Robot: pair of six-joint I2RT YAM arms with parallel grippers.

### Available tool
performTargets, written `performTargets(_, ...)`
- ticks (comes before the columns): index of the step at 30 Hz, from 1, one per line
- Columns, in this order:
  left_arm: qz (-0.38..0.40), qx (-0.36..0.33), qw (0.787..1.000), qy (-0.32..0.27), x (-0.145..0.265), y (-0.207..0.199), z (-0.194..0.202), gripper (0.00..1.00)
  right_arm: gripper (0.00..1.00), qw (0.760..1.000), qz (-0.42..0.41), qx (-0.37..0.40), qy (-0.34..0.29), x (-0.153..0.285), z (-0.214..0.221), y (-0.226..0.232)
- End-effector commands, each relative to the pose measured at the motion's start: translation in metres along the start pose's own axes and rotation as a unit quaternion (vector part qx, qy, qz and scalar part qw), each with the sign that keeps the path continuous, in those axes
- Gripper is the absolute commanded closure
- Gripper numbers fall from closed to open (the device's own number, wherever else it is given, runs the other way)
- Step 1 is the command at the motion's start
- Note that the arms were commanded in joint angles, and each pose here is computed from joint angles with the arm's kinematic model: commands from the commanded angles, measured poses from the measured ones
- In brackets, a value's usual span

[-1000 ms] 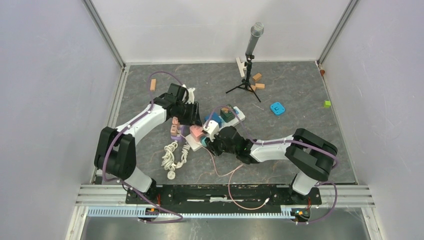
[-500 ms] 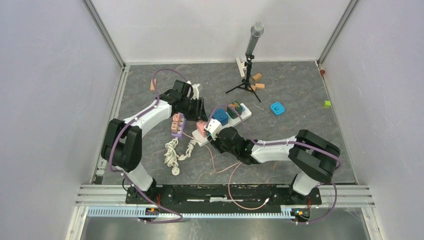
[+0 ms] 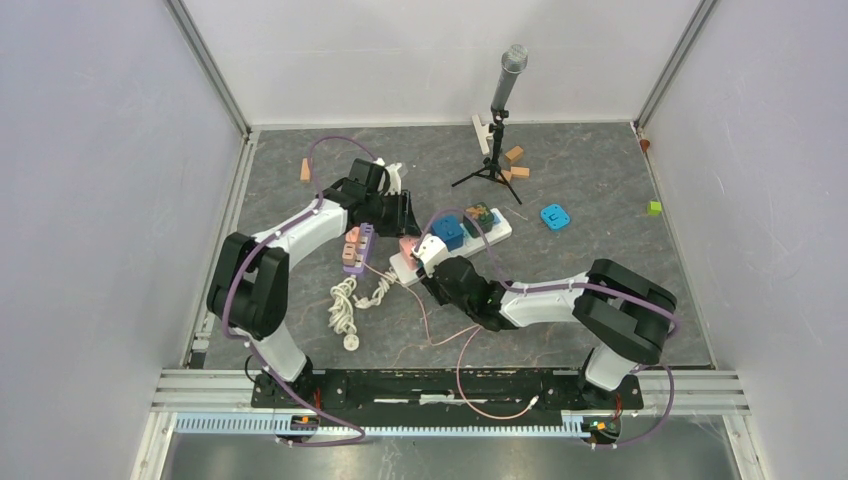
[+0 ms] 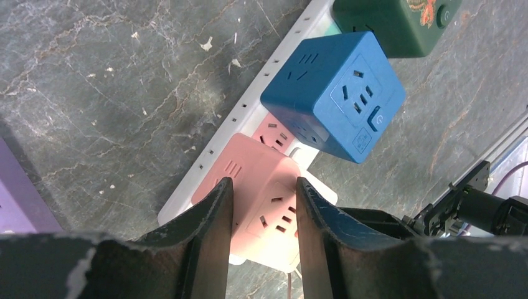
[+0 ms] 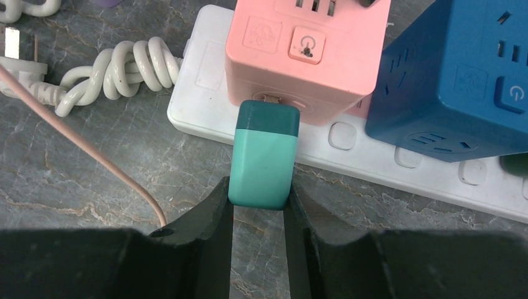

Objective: Insert the plug
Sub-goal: Insert the plug into the socket.

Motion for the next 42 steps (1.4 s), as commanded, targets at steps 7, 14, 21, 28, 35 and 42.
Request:
performTargets(7, 0.054, 0.103, 0.961, 0.249, -0.006, -0.038, 0.134, 0.98, 1.00, 0.978, 0.083, -0.093, -0.170, -0.017, -0.099, -0.019)
performTargets(14, 0.055, 0.100, 0.962, 0.248, -0.007, -0.038, 0.132, 0.98, 0.95, 0.979, 0.086, -0.096, -0.160, -0.016, -0.096, -0.022)
performTargets(21, 0.045, 0.092, 0.966, 0.238, -0.009, -0.035, 0.121, 0.98, 0.47, 0.976, 0.079, -0.126, -0.160, 0.007, -0.087, -0.040)
performTargets(28, 0.030, 0.084, 0.968, 0.233, -0.011, -0.031, 0.109, 0.98, 0.17, 0.976, 0.058, -0.135, -0.161, 0.026, -0.087, -0.043)
performTargets(35, 0.032, 0.079, 0.973, 0.215, -0.010, -0.034, 0.094, 0.95, 0.02, 0.973, 0.053, -0.137, -0.177, 0.046, -0.097, -0.049)
performTargets(42, 0.042, 0.069, 0.979, 0.186, -0.004, -0.042, 0.073, 0.80, 0.02, 0.962, 0.026, -0.166, -0.214, 0.075, -0.109, -0.059)
Point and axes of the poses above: each gripper's point midway between its finger pads, its own x axis back along the fingers, its own y axis along the line the jaws close on, z = x × y, the point moved 1 cm from there along x, back along the fingers, and after that the axes turned 15 degrees about -x, right-handed, at the moved point
